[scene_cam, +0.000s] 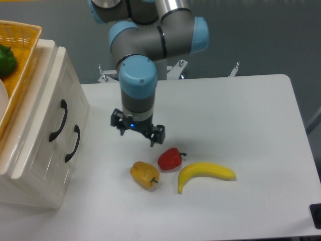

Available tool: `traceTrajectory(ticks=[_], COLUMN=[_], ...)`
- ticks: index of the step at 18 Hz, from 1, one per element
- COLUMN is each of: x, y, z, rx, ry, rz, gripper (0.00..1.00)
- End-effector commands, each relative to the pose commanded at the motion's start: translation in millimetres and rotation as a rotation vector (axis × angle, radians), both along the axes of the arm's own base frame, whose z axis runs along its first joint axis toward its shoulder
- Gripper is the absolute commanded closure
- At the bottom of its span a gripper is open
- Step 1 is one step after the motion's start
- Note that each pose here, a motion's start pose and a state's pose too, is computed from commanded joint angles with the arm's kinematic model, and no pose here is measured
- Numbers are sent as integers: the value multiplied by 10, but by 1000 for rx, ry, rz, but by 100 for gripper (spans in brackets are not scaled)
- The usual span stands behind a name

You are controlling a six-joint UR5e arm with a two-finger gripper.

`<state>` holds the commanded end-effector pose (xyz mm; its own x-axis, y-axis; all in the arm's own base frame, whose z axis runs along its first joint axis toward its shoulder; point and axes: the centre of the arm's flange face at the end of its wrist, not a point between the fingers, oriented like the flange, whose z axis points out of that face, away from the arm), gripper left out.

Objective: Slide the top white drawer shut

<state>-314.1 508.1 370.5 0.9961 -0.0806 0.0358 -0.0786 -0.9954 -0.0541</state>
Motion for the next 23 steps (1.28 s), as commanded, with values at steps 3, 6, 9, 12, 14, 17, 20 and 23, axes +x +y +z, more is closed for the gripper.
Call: traceTrajectory(ticks=[3, 6, 9, 12, 14, 17, 20, 23], x=[-287, -558, -725, -837, -881, -975, -1049, -1032], y=[-217, -478, -656, -781, -866, -1054, -1307, -1393], z=[69, 132, 210, 211, 192, 286, 354, 431], rx=[1, -52, -66, -71, -90, -94, -106, -107], ry=[29, 86, 109, 101, 81, 75, 36, 29], rz=[-111, -274, -295, -274, -308, -365, -416, -431], gripper=[0, 0, 0, 0, 0, 0, 0, 0])
